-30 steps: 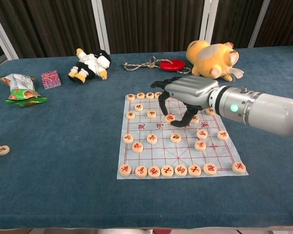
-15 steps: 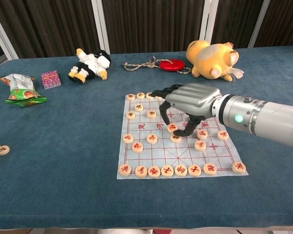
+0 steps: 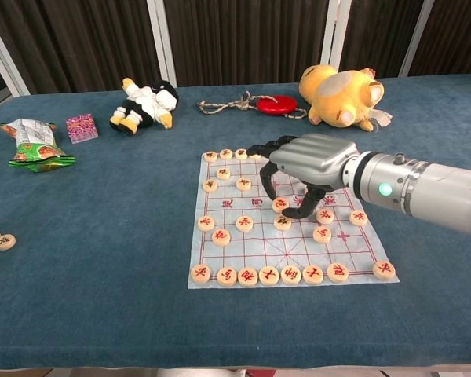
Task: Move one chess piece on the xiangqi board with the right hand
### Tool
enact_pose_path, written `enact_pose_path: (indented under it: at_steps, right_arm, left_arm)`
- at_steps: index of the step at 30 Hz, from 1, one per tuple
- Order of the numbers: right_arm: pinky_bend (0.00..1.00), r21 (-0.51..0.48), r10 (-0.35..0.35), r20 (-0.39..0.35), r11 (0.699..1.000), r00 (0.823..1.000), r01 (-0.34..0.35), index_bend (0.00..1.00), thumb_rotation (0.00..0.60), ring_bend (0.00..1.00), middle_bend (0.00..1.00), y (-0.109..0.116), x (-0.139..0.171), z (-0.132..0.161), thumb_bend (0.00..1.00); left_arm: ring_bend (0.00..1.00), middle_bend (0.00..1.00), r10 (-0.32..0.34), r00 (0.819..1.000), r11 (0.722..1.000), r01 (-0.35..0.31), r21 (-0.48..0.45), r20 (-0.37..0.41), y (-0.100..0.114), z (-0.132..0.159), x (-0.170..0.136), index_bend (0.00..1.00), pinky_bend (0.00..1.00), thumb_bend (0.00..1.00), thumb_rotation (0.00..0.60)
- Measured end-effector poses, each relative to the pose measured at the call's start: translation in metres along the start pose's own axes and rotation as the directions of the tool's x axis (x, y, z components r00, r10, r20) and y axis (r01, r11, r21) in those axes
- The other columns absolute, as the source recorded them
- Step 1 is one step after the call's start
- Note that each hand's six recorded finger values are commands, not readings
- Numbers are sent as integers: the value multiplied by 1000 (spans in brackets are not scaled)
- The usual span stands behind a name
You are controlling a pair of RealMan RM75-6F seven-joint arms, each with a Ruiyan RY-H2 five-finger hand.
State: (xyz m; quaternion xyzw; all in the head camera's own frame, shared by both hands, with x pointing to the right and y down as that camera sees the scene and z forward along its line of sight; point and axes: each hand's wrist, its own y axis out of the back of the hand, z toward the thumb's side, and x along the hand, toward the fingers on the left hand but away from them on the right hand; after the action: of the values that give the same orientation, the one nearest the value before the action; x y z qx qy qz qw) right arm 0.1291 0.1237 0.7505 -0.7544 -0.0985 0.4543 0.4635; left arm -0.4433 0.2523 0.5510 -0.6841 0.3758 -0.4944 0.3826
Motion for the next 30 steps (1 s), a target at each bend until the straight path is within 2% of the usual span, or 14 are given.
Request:
enact_pose_path:
  at_steps: [10, 17, 21, 26, 30]
  right_arm:
    - [0, 0, 1, -4, 1000, 1000, -1, 503, 600, 0, 67, -1, 1, 1, 462]
    - [0, -9, -12, -1, 1000, 1000, 12, 458, 600, 0, 69, 3, 4, -1, 462]
    - [0, -32, -45, 0, 998, 999, 45, 346, 600, 0, 62, 12, 13, -4, 462]
    - [0, -69, -102, 35, 992, 994, 105, 36, 600, 0, 0, 27, 49, -19, 453]
    - [0, -92, -112, 122, 988, 986, 124, 0, 600, 0, 0, 34, 100, -37, 376]
  left_arm:
    - [0, 0, 1, 1000, 1000, -1, -2, 2, 1, 0, 0, 0, 13, 382, 600]
    - [0, 0, 2, 1000, 1000, -2, 0, 2, 1, 0, 0, 0, 14, 382, 600]
    - [0, 0, 6, 1000, 1000, -6, 0, 1, 1, 0, 0, 0, 13, 381, 600]
    - [0, 0, 8, 1000, 1000, -8, 5, -2, 2, -1, -1, 0, 13, 381, 600]
    - [0, 0, 13, 1000, 1000, -13, 15, -5, 3, -1, -2, 0, 13, 381, 600]
